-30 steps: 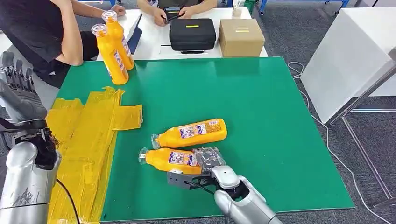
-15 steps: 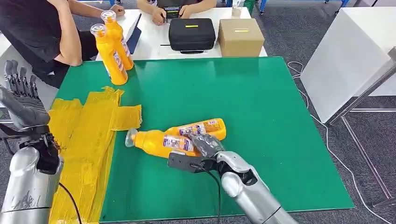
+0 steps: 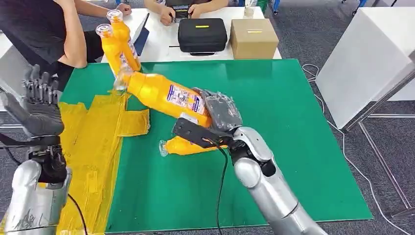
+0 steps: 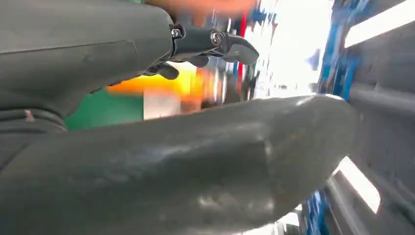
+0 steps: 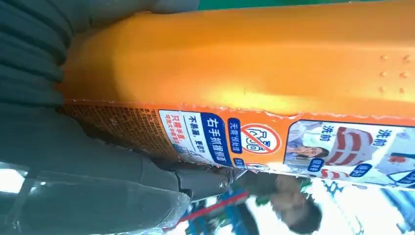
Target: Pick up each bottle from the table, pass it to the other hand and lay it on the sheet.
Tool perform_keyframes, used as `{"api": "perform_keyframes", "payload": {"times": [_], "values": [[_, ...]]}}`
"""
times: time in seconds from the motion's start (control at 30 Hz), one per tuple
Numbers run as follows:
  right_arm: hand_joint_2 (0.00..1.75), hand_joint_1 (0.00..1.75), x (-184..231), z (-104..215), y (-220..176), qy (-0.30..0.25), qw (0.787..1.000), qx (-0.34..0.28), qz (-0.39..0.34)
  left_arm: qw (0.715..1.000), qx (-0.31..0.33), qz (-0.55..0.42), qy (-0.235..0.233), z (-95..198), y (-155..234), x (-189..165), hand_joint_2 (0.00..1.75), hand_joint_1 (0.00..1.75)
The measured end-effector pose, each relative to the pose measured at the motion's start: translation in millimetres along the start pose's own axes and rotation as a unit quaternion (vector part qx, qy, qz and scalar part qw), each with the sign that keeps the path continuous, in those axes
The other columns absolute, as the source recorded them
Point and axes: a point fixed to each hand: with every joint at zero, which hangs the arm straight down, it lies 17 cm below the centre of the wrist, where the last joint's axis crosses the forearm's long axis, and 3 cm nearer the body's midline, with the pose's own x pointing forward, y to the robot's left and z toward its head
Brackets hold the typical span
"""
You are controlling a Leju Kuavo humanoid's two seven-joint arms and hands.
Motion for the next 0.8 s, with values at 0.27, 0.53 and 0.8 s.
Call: {"api": "perform_keyframes", "payload": {"times": [0.27,0.53,0.8], "values": [[1.75,1.75,8,-11,-11,-0.001,1.0,-0.02,-0.007,0.999,-0.034,0.035,0.004,-7,-39,1,0.0,0.0],[1.75,1.75,9,-21,-11,0.007,1.0,-0.023,-0.012,0.993,-0.061,0.093,0.027,-8,-67,-1,1.75,0.0],[1.75,1.75,31,-51,19,0.0,0.999,-0.004,-0.045,0.972,-0.113,0.193,0.07,5,-130,0,1.75,0.0]]}}
